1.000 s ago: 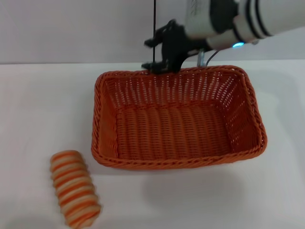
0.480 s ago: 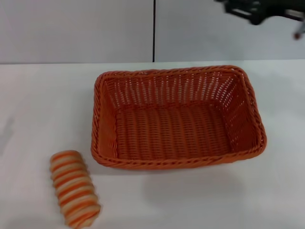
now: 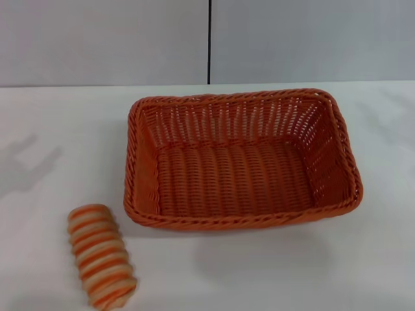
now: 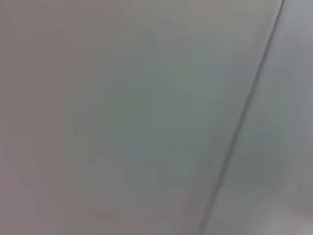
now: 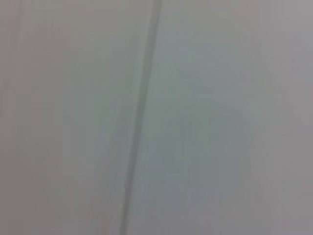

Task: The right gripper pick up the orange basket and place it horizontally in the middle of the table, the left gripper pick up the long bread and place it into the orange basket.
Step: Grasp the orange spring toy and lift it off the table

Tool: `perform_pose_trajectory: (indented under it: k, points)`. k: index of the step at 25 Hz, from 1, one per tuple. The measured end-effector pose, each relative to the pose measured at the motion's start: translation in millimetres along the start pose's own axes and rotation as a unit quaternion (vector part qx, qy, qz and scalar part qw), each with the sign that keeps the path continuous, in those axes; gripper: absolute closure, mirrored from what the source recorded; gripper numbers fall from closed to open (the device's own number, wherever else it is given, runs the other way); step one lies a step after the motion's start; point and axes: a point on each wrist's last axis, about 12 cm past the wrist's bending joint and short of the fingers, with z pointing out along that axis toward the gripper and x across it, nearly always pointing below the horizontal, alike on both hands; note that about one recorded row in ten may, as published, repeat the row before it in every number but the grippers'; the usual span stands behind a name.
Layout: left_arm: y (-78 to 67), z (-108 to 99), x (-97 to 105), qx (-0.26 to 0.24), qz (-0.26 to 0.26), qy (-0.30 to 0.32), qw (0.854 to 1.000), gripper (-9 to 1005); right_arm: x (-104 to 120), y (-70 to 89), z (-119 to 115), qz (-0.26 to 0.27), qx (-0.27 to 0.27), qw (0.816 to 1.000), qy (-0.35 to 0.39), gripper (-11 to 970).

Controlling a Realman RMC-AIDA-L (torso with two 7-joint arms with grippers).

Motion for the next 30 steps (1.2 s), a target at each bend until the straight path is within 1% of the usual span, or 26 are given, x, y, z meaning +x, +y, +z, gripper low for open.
perform_pose_trajectory:
  k: [1, 2, 4, 5, 6, 7, 9, 10, 11, 12, 15, 16, 19, 22, 23, 24, 27, 30]
  points:
    - [1.8, 5, -5, 0.009, -0.008, 0.022, 1.000, 340, 3, -2.5, -8, 0.008, 0.009, 1.000, -0.009, 414]
    - [7.0, 16, -18, 0.023, -0.027, 0.080, 0.996, 340, 8, -6.8, -19, 0.021, 0.022, 0.999, -0.022, 414]
    - [9.1, 24, -25, 0.031, -0.037, 0.122, 0.991, 339, 15, -13.6, -38, 0.041, 0.038, 0.997, -0.055, 414]
    - [9.1, 24, -25, 0.031, -0.037, 0.122, 0.991, 339, 16, -16.4, -46, 0.048, 0.045, 0.995, -0.070, 413]
    - [9.5, 29, -28, 0.034, -0.040, 0.141, 0.989, 338, 18, -20.3, -56, 0.058, 0.056, 0.993, -0.091, 413]
    - [9.4, 38, -36, 0.047, -0.045, 0.192, 0.979, 338, 19, -23.2, -63, 0.063, 0.064, 0.990, -0.104, 413]
    - [7.9, 45, -37, 0.060, -0.052, 0.232, 0.970, 338, 22, -31.3, -77, 0.076, 0.090, 0.986, -0.120, 413]
    - [7.9, 45, -37, 0.060, -0.052, 0.232, 0.970, 337, 23, -34.5, -83, 0.082, 0.099, 0.984, -0.124, 413]
    - [4.7, 55, -34, 0.075, -0.054, 0.280, 0.955, 337, 25, -37.6, -89, 0.089, 0.111, 0.982, -0.127, 413]
    - [4.7, 55, -34, 0.075, -0.054, 0.280, 0.955, 338, 26, -39.3, -93, 0.093, 0.117, 0.980, -0.129, 413]
    - [0.9, 65, -23, 0.078, -0.052, 0.338, 0.936, 341, 32, -42.0, -104, 0.103, 0.132, 0.976, -0.142, 414]
    - [-0.4, 68, -18, 0.078, -0.050, 0.352, 0.931, 342, 33, -42.7, -108, 0.106, 0.136, 0.974, -0.149, 414]
    - [-3.4, 73, -13, 0.085, -0.045, 0.362, 0.927, 344, 36, -43.4, -114, 0.116, 0.141, 0.969, -0.166, 414]
    - [-6.0, 78, -4, 0.084, -0.033, 0.384, 0.919, 347, 35, -44.0, -116, 0.127, 0.140, 0.967, -0.173, 413]
    - [-6.0, 78, -4, 0.084, -0.033, 0.384, 0.919, 348, 35, -43.7, -115, 0.129, 0.137, 0.967, -0.173, 413]
    - [-7.2, 81, 2, 0.083, -0.023, 0.398, 0.913, 349, 34, -43.4, -115, 0.129, 0.132, 0.967, -0.174, 413]
    - [-7.8, 83, 8, 0.082, -0.011, 0.409, 0.909, 352, 33, -42.7, -114, 0.130, 0.124, 0.968, -0.175, 413]
    - [-7.3, 86, 14, 0.080, -0.010, 0.409, 0.909, 355, 34, -42.2, -113, 0.133, 0.124, 0.968, -0.175, 413]
